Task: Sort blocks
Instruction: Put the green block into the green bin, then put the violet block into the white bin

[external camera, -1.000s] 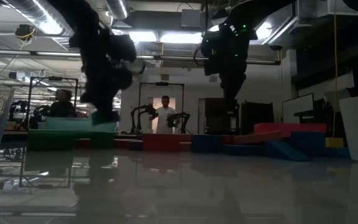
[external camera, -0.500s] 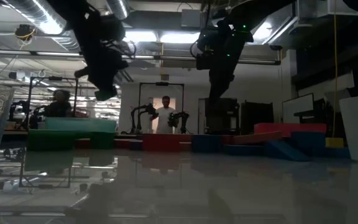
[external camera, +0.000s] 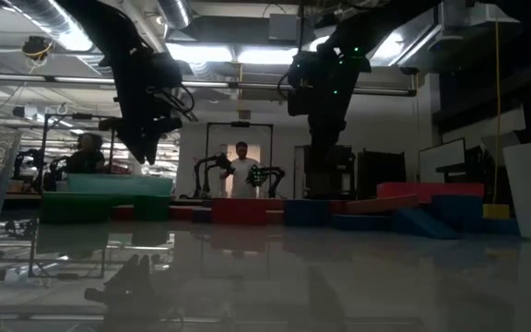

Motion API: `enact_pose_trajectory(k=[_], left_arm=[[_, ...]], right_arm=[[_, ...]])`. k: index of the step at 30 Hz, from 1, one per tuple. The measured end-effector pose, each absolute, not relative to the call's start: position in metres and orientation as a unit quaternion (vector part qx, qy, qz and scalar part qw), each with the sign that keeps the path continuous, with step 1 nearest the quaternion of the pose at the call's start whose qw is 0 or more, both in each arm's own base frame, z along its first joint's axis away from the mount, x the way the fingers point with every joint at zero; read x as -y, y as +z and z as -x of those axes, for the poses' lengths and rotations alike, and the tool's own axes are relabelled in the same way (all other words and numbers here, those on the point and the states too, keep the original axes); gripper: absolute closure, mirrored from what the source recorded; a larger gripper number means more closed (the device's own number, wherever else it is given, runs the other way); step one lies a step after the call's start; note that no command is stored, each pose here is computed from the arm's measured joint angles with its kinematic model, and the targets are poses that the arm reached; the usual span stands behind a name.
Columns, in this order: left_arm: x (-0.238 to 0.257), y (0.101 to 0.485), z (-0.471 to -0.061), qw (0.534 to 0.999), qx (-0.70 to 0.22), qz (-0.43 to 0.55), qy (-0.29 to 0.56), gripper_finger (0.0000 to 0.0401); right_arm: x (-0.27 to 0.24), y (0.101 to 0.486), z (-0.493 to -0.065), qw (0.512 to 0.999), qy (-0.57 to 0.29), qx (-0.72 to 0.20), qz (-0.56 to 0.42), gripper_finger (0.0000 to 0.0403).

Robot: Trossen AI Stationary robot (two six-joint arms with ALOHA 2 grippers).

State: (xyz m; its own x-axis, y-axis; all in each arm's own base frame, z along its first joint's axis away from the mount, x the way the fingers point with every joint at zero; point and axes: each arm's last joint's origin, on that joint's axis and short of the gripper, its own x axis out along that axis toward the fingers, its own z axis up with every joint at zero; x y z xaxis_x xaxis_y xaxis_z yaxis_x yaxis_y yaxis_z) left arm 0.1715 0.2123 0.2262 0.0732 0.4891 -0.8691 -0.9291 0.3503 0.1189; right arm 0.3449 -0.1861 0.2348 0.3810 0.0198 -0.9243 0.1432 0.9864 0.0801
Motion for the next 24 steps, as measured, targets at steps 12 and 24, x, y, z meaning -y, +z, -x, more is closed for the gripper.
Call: enact_pose_trajectory(k=[12, 24], left_arm=[[-0.211, 0.227, -0.172, 0.693, -0.445, 0.248, 0.511, 0.0261], [-0.211, 0.227, -0.172, 0.693, -0.444, 0.248, 0.511, 0.026]], right_arm=[[0.192, 0.204, -0.353, 0.801, -0.055, -0.588, -0.102, 0.0265], [0.166, 0.196, -0.361, 0.791, 0.083, -0.607, 0.008, 0.0265]])
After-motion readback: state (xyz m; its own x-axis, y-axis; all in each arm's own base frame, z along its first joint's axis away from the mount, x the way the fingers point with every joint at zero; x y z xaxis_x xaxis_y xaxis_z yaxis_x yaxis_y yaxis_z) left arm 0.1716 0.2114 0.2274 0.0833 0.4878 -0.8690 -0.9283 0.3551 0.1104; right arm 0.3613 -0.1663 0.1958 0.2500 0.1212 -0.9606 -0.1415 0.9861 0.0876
